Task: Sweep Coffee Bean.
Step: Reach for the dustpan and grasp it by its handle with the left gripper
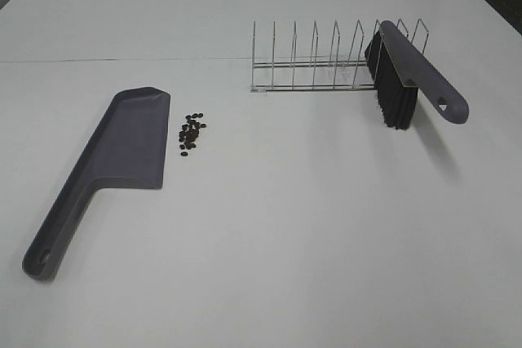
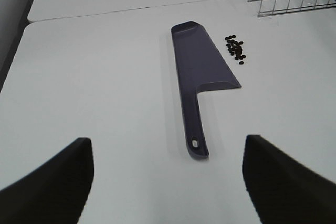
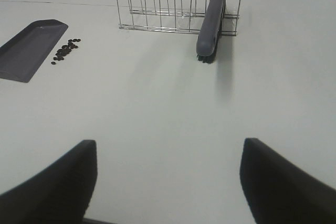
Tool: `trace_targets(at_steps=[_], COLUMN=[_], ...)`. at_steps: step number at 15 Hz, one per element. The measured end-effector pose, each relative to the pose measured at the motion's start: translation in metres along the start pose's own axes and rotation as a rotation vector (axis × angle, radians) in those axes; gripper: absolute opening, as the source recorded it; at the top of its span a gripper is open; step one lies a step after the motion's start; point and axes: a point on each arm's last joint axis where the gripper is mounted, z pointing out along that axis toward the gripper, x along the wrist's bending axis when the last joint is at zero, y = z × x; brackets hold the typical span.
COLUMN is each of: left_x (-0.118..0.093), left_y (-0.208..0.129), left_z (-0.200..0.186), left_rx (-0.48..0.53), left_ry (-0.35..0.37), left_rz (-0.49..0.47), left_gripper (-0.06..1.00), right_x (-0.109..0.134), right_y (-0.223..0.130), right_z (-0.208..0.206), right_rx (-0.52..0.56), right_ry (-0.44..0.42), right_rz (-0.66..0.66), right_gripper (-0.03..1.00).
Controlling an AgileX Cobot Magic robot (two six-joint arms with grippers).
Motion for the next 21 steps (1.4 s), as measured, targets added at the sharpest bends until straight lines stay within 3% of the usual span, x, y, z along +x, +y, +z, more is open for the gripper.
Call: trace_targets(at_steps=[21], left_x=[-0.0002], left_y=[0.0000], left_z=[0.0000], left_rx=[0.000], left_ry=[-0.003], left_rz=[0.001], left_gripper=[0.72], right_x=[0.0000], right_y=[0.0000], right_z=[0.0000], right_rx=[0.000], right_ry=[0.000], right_rz=[0.000], right_gripper=[0.64])
